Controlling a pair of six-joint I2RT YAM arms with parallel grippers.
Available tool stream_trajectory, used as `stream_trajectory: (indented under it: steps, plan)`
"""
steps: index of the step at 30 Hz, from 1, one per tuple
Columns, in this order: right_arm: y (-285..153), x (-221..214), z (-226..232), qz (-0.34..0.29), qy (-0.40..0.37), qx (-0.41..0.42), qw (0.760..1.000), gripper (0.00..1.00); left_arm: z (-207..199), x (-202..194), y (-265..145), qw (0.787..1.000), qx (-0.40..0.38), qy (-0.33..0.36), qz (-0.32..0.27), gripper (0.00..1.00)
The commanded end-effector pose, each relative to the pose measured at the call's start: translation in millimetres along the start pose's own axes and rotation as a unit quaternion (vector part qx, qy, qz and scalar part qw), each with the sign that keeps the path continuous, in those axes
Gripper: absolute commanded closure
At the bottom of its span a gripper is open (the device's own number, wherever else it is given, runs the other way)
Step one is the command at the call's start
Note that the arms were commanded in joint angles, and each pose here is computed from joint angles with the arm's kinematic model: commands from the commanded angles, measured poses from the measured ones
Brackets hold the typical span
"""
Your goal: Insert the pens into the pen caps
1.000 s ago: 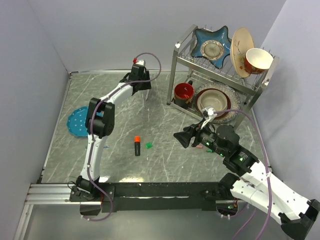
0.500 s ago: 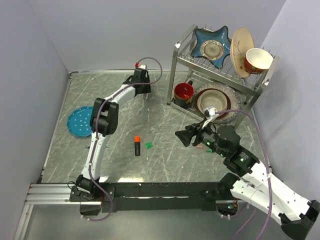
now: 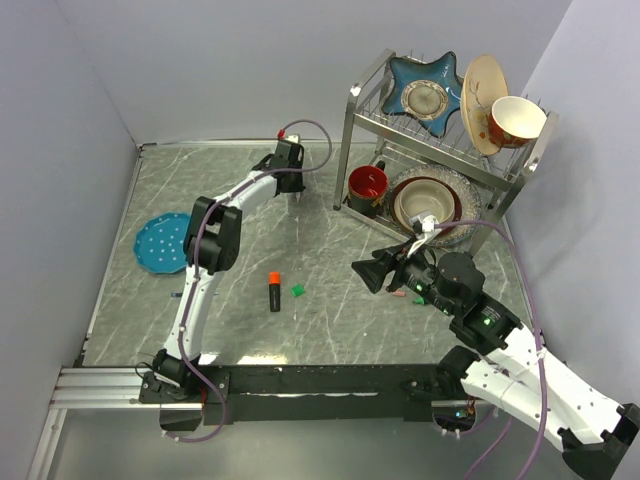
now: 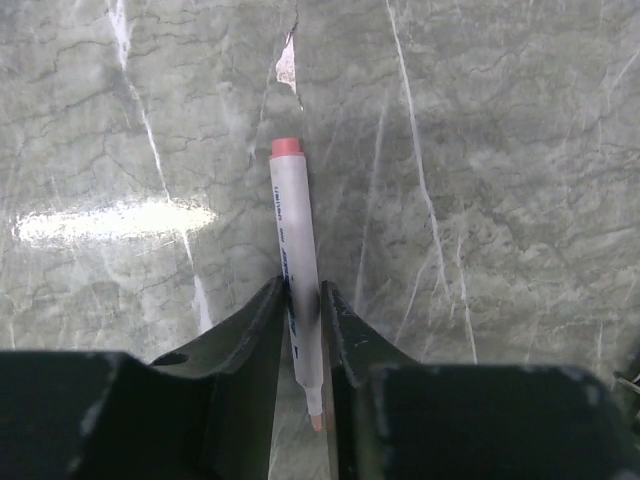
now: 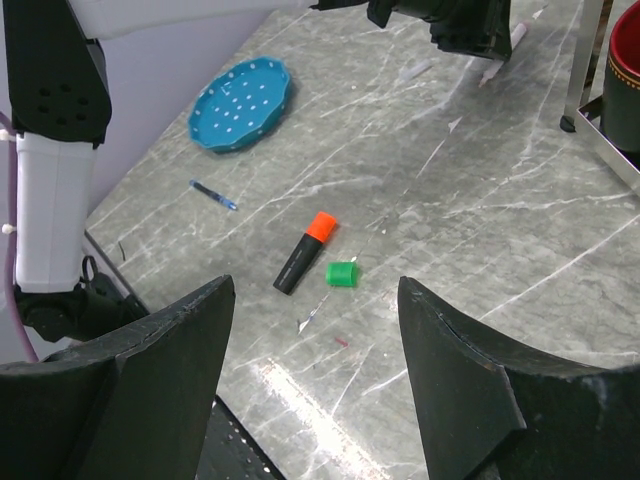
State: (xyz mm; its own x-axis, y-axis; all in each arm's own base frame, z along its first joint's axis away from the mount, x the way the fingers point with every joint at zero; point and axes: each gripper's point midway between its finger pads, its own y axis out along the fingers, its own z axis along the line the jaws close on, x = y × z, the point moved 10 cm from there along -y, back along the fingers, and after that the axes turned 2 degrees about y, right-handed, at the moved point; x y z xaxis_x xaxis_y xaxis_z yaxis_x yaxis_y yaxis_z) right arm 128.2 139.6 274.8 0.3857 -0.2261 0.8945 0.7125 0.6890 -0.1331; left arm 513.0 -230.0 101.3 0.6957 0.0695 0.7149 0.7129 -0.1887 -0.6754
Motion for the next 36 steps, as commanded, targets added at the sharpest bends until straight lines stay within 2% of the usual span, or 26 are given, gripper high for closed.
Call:
stream_trajectory:
  steps: [1,5,9,12,16,18,19,21,22,26,31,34,36]
  plan:
    - [-7.6,25.6,12.2,-0.043,-0.009,0.02,0.999,0.26,3.4,-6.8,-5.0,1.0,0.021,0.004,0.015,0.75]
    - [-11.2,27.8,13.5,-0.051,-0.009,0.024,0.998,0.26,9.2,-16.4,-11.4,0.999,0.035,0.011,0.033,0.79]
    - [-13.6,29.1,14.2,-0.054,-0.007,0.025,0.998,0.26,12.1,-27.2,-18.6,0.998,0.034,0.007,0.054,0.89]
    - [-14.8,29.5,14.6,-0.055,-0.007,0.026,0.998,0.26,13.8,-33.1,-29.8,0.998,0.028,0.001,0.061,0.93]
    - [-15.1,29.8,14.8,-0.056,-0.003,0.024,0.998,0.26,16.4,-47.9,-52.5,0.996,0.015,-0.012,0.087,0.96]
    - [-14.7,29.5,14.8,-0.054,0.0,0.024,0.998,0.26,12.9,-43.5,-71.6,0.997,-0.002,-0.021,0.079,0.97]
    - [-14.7,29.8,15.3,-0.055,0.001,0.025,0.998,0.26,14.7,-57.0,-76.3,0.995,-0.001,-0.02,0.095,0.97]
    - [-12.7,26.9,14.3,-0.05,0.0,0.026,0.998,0.26,11.0,-53.0,-96.1,0.996,-0.021,-0.032,0.085,0.98]
    - [-11.8,26.2,13.9,-0.051,0.0,0.027,0.998,0.26,10.9,-66.4,-101.3,0.993,-0.034,-0.032,0.104,0.98]
    - [-2.8,20.8,10.5,-0.041,0.001,0.019,0.999,0.26,6.0,-74.3,-134.8,0.99,-0.07,-0.043,0.11,0.99]
    - [8.1,22.0,9.6,-0.039,0.018,0.003,0.999,0.26,9.3,-99.5,-158.2,0.986,-0.09,-0.036,0.137,0.99]
    - [16.4,14.4,5.8,-0.011,0.018,-0.009,1.0,0.26,12.7,-105.1,-169.5,0.985,-0.092,-0.033,0.141,0.99]
    - [19.1,10.9,5.1,-0.018,0.022,-0.001,1.0,0.26,13.1,-104.3,-177.6,0.985,-0.097,-0.032,0.14,0.99]
